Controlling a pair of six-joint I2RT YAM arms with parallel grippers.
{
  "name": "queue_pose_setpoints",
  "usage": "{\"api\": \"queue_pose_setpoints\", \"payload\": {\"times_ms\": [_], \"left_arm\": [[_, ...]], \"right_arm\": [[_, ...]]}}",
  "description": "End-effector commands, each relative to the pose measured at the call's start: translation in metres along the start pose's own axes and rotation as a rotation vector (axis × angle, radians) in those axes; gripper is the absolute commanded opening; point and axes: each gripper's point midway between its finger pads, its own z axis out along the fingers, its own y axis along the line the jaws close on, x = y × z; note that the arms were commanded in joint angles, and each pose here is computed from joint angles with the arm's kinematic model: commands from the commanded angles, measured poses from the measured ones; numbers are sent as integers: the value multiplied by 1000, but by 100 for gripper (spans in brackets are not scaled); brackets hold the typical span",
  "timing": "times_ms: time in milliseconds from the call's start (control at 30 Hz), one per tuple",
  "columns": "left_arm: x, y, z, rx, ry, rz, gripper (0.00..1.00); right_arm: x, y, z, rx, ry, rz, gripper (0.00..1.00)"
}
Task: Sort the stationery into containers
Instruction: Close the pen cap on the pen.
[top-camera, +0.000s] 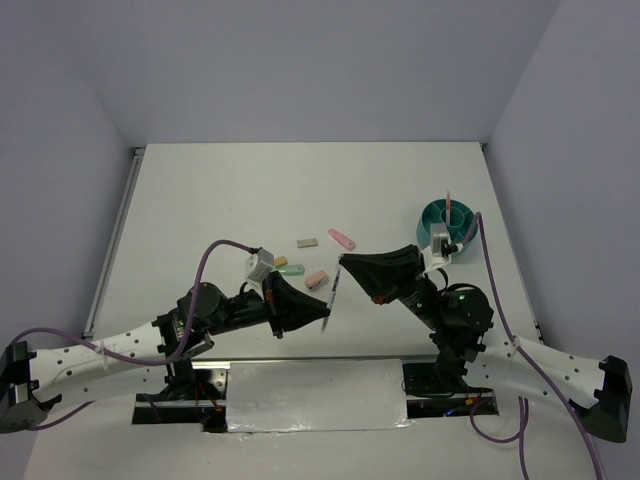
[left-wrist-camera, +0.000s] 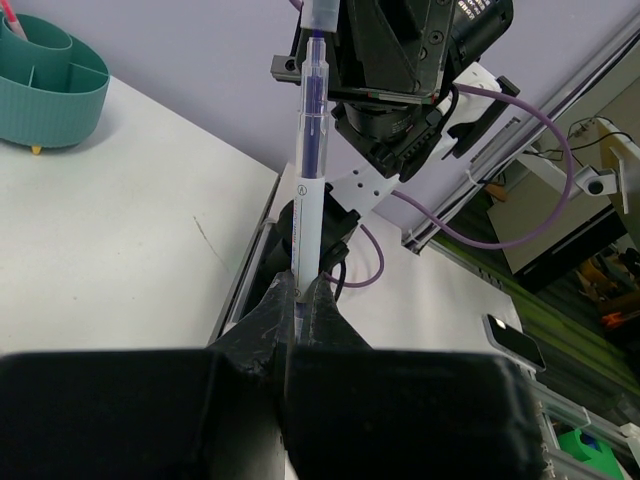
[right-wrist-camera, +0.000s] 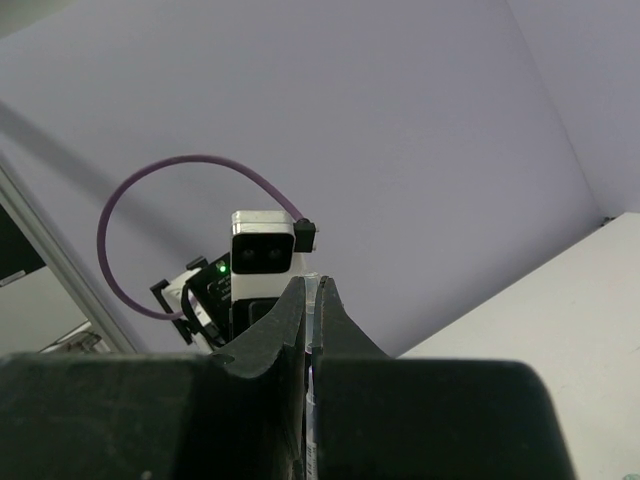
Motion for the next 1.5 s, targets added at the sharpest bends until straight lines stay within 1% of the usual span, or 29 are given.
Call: {"api": "queue_pose_setpoints", "payload": {"times_ms": [0, 300, 433, 867, 1033, 1233, 1367, 1467], "left_arm": [[-17, -11, 0, 32, -63, 19, 0], [-25, -10, -3, 16, -82, 53, 0], [-34, -12, -7, 7, -101, 85, 0], [-43, -13, -10, -2, -130, 104, 0], [-54, -17, -10, 6, -179, 113, 0], [-70, -25, -5, 27, -225, 131, 0], [-82, -31, -7, 29, -241, 176, 0], [-75, -33, -3, 44, -187, 225, 0]], "right_arm": [[-3, 11, 4, -40, 0, 16, 0], [14, 9, 1, -49, 59, 54, 0], [18, 6, -1, -32, 78, 46, 0], [22, 5, -4, -35, 91, 55, 0], [27, 7, -4, -55, 82, 86, 0], [40, 8, -3, -55, 112, 79, 0], [46, 4, -4, -43, 133, 68, 0], [40, 9, -4, -57, 127, 55, 10]]}}
